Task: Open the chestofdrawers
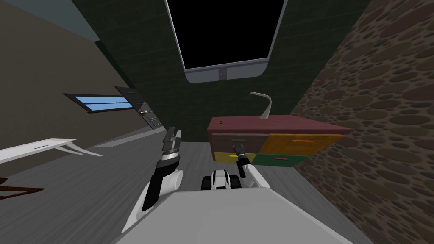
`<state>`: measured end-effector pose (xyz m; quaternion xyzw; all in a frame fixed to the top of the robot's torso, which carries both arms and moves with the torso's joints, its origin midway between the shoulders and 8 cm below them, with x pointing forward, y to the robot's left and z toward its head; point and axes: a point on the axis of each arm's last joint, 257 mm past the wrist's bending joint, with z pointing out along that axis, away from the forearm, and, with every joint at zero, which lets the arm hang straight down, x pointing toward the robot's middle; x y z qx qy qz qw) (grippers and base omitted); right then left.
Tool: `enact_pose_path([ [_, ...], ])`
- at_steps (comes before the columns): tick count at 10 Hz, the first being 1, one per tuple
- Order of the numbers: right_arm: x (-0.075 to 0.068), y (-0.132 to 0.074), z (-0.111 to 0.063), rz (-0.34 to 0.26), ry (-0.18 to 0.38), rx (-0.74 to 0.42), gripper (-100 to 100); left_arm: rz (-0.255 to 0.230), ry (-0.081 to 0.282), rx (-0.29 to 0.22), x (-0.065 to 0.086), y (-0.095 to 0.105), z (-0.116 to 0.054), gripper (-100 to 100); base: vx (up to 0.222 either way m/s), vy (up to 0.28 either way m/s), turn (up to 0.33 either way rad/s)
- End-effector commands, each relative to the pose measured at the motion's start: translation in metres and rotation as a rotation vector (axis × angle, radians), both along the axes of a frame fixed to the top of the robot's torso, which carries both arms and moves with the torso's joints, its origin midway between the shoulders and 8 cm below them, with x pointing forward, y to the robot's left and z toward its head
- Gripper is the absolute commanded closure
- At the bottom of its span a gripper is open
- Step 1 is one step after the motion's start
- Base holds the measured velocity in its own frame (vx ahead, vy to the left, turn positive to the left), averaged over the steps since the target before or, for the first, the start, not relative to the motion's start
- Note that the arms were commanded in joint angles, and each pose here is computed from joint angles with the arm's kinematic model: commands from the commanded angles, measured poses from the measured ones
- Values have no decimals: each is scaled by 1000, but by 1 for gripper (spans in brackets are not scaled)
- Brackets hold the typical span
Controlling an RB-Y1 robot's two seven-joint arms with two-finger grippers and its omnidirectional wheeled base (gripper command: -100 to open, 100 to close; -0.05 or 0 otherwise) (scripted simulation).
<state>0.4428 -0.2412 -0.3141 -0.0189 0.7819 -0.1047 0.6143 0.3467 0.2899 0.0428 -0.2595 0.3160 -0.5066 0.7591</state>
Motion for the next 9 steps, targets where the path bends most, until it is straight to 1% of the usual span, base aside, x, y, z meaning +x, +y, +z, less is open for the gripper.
enact_pose_path([
  [1, -2, -6, -11, -16, 27, -117, -100, 0, 0, 0, 0, 0, 0, 0, 11, -1, 49],
  [2, -2, -6, -10, -15, 26, -123, -100, 0, 0, 0, 0, 0, 0, 0, 0, 0, 0],
  [3, -5, -10, -21, -30, 53, -195, -100, 0, 0, 0, 0, 0, 0, 0, 8, -1, 81],
  [4, -4, -10, -18, -26, 46, -218, -100, 0, 0, 0, 0, 0, 0, 0, 9, -2, 57],
  [5, -7, -13, -28, -38, 72, -281, -100, 0, 0, 0, 0, 0, 0, 0, 10, 0, 73],
  [7, -6, -13, -24, -34, 60, -316, -100, 0, 0, 0, 0, 0, 0, 0, 8, -1, 29],
  [8, -9, -16, -31, -45, 79, -388, -100, 0, 0, 0, 0, 0, 0, 0, 9, 1, 94],
  [9, -8, -16, -28, -41, 71, -410, -100, 0, 0, 0, 0, 0, 0, 0, 9, -1, 46],
])
